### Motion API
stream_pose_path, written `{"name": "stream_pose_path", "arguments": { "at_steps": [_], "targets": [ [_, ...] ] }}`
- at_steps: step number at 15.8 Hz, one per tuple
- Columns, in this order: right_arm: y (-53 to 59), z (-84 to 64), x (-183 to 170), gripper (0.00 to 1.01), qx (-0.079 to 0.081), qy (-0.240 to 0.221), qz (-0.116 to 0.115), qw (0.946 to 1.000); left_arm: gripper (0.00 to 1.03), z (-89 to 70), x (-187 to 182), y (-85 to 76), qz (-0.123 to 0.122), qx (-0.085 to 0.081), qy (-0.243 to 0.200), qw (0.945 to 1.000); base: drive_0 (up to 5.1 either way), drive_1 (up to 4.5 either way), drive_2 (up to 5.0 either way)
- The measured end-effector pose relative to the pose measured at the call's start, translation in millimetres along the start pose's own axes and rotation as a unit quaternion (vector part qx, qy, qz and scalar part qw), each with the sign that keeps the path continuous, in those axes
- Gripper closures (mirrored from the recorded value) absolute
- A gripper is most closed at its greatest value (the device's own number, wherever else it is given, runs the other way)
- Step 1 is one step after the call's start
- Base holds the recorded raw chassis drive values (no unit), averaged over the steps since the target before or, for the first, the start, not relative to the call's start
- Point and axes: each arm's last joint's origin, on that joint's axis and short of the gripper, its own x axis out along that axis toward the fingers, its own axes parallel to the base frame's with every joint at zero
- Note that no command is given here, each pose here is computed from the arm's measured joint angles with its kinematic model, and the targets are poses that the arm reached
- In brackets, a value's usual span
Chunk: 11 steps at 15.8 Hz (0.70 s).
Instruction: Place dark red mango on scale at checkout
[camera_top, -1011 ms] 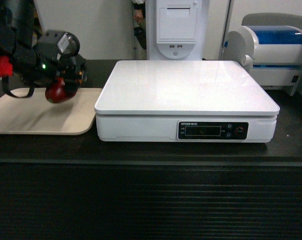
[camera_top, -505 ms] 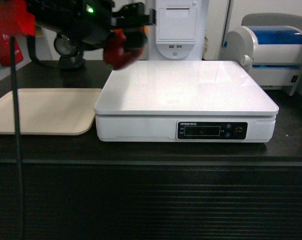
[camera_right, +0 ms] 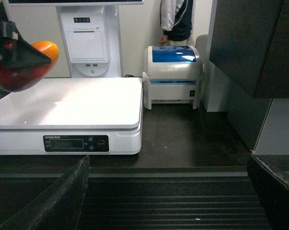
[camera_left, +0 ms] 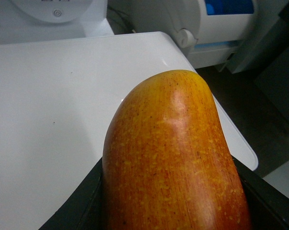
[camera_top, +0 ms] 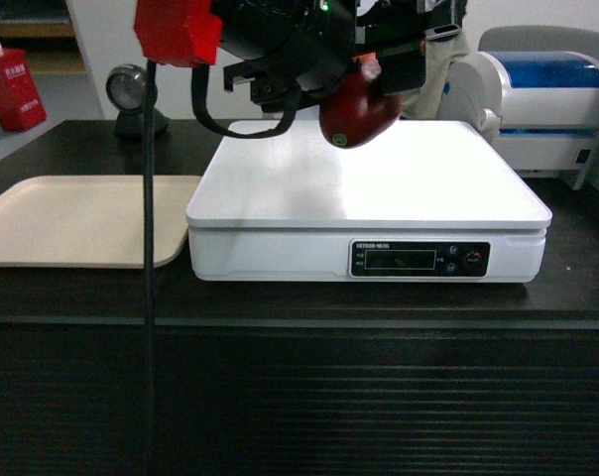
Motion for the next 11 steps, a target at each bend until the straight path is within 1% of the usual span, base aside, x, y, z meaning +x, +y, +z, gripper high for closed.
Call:
{"name": "stream_pose_path", "arguments": {
  "at_steps": [2,3,4,6,8,9,10,11],
  "targets": [
    [0.0,0.0,0,0.03,0.0,0.0,0.0,1.0,0.43,-1.2,25,-0.1,0.028,-0.025,0.024,0.999,0.0,0.0,0.0],
    [0.0,0.0,0,0.03,0.0,0.0,0.0,1.0,0.43,-1.6,54,-3.0,0.065,-0.031,0.045,0.9964,0.0,0.0,0.0],
    [0.0,0.0,0,0.03,0.0,0.0,0.0,1.0,0.43,-1.2,61,-5.2,0.072,-0.031,0.047,0.9958,0.0,0.0,0.0],
    [0.0,0.0,0,0.03,0.0,0.0,0.0,1.0,0.43,0.9,75,-6.8,0.095,-0.028,0.044,0.9941,0.0,0.0,0.0],
    [0.0,0.0,0,0.03,0.0,0.0,0.0,1.0,0.43,-0.9,87,-4.7,0.128,-0.019,0.047,0.9904,0.0,0.0,0.0],
    [0.0,0.0,0,0.03,0.0,0.0,0.0,1.0,0.43,-3.9,92,-1.5,0.14,-0.015,0.054,0.9886,0.0,0.0,0.0],
    [0.0,0.0,0,0.03,0.0,0.0,0.0,1.0,0.43,-8.6,95,0.6,0.147,-0.007,0.064,0.987,0.0,0.0,0.0],
    [0.0,0.0,0,0.03,0.0,0.0,0.0,1.0,0.42,-7.1,98,4.1,0.159,0.002,0.068,0.9849,0.0,0.0,0.0]
  ]
}}
